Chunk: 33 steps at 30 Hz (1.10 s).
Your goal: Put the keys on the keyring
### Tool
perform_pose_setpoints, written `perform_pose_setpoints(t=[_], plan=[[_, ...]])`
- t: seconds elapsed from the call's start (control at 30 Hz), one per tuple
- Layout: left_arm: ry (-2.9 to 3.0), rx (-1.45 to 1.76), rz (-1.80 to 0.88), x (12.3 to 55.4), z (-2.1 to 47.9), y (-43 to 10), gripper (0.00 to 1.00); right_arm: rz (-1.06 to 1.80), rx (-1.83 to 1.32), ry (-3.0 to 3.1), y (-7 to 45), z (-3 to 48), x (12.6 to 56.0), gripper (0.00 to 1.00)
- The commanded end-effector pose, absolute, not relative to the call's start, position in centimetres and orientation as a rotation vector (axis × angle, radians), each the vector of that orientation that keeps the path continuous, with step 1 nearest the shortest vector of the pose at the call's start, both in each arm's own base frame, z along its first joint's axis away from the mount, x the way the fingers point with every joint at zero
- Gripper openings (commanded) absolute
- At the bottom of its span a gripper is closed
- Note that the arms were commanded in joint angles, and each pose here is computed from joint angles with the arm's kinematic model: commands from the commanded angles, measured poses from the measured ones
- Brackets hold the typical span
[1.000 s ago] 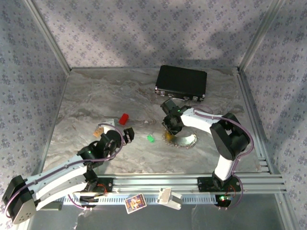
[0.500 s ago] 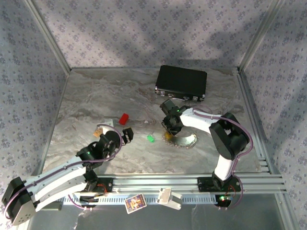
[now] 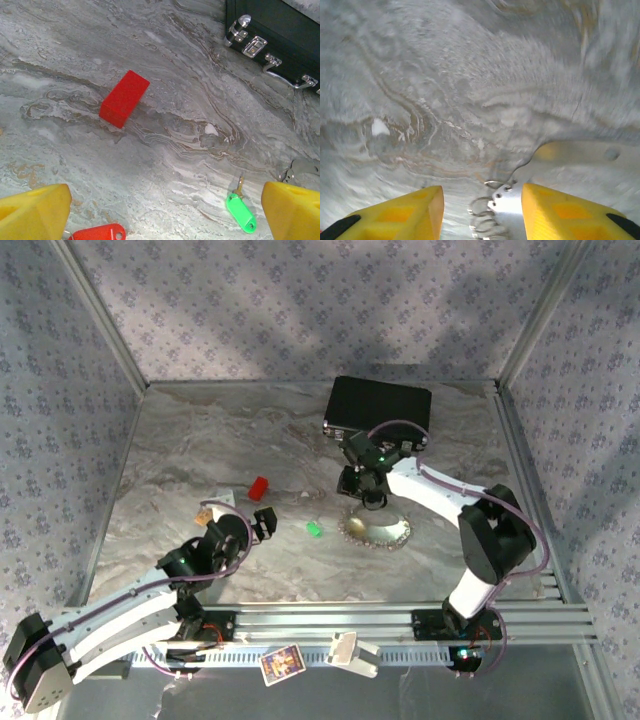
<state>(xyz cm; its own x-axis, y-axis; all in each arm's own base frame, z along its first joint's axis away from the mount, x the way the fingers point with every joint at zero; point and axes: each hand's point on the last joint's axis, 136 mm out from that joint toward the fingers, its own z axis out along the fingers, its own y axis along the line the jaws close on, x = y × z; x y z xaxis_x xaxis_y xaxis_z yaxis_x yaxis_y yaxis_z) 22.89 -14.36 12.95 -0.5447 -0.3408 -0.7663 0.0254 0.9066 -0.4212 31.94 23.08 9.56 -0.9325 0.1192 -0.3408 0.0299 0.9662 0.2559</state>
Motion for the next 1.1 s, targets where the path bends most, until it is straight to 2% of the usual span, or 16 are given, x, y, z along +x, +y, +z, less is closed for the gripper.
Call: perform_pose_setpoints(t=[0.0, 0.2, 0.67, 1.07], plan=[[2.092, -0.204, -0.485, 23.0, 13.0, -14.7, 0.97, 0.109, -0.536, 2.774, 20.9, 8.8, 30.2, 0.46], [2.116, -0.191, -0.485, 23.0, 13.1, -15.1, 0.97, 0.211, -0.809, 2.85, 22.1, 6.3, 28.9, 0.46], [2.128, -0.203, -0.503, 23.0, 13.0, -15.4, 0.96, 0.216, -0.965, 2.825, 24.1, 4.1, 30.8, 0.46], [2.132, -0.209, -0.502, 23.0, 12.7, -15.4, 0.96, 0.268, -1.046, 2.85, 24.5, 2.7, 29.7, 0.37]])
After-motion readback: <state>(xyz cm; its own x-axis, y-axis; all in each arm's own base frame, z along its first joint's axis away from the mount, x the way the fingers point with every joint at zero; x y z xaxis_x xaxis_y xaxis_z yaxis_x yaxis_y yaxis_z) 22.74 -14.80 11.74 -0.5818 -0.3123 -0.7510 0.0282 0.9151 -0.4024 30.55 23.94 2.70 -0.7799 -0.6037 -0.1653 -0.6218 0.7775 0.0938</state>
